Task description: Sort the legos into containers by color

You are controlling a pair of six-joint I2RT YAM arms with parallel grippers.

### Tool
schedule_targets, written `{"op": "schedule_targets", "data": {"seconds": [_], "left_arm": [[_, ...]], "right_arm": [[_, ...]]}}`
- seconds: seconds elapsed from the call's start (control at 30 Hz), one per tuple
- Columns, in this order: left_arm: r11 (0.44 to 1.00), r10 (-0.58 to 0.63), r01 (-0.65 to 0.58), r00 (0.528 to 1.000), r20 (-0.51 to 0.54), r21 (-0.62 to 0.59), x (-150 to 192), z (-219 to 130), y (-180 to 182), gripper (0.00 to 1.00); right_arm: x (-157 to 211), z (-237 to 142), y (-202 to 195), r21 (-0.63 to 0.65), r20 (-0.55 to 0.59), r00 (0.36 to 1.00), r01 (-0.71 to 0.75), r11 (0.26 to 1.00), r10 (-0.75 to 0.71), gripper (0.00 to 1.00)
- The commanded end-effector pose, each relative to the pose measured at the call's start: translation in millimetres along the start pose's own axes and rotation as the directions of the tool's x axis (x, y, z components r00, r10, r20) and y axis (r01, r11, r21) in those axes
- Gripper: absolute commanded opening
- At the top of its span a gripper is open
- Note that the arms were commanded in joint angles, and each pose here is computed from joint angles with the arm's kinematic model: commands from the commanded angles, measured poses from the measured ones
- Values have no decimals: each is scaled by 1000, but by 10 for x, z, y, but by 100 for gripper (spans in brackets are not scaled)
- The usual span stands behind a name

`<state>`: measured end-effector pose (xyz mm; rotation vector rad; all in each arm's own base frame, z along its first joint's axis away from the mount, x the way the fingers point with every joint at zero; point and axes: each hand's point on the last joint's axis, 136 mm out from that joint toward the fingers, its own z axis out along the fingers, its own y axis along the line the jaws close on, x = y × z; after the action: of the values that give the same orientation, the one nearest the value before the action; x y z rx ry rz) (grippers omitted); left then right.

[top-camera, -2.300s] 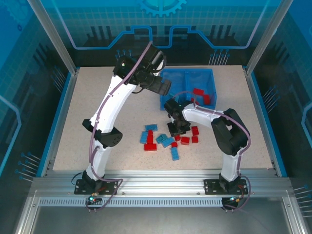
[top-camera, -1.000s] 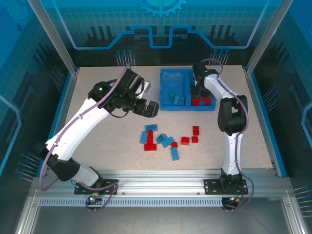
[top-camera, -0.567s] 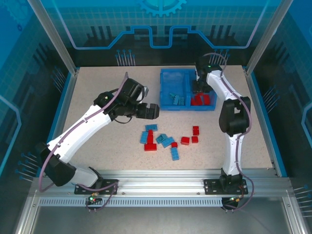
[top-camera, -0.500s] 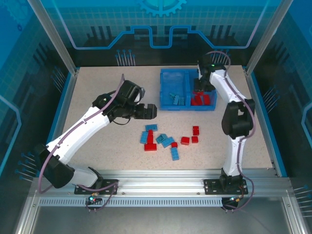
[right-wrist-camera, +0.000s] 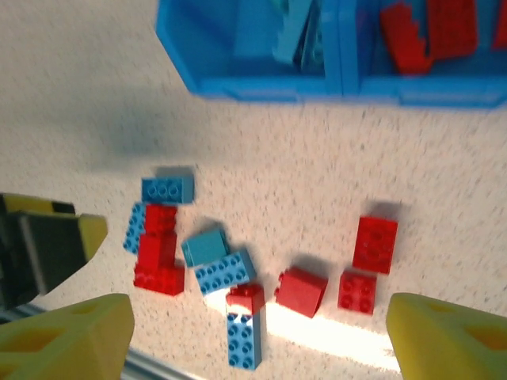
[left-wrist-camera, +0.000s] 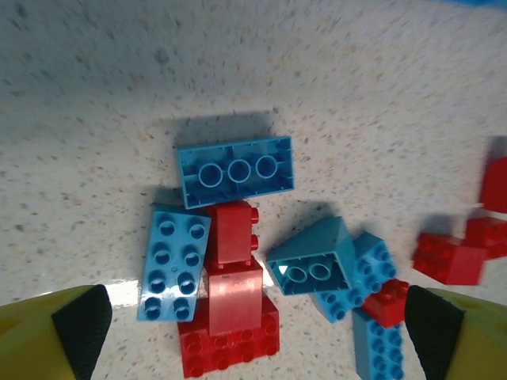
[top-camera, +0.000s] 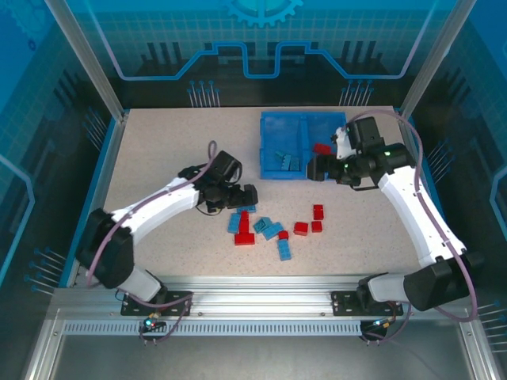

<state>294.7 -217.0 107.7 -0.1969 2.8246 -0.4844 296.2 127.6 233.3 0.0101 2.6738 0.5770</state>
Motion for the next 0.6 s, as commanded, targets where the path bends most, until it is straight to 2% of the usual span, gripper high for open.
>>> {"op": "schedule_targets", "data": {"seconds": [0.0, 0.17, 0.57], "left_arm": [[999, -32, 32, 999, 20, -21, -80, 188, -75, 99], [999, 29, -28, 999, 18, -39, -147, 395, -131, 99], [972, 106, -112, 994, -40, -205, -195, 799, 98, 99]], "right_arm": [[155, 101, -1, -8, -70, 996, -55, 998, 54, 89], [166, 113, 40, -26, -85, 995, -48, 998, 46, 92], [214, 123, -5, -3, -105, 994, -42, 999, 42, 95]]}}
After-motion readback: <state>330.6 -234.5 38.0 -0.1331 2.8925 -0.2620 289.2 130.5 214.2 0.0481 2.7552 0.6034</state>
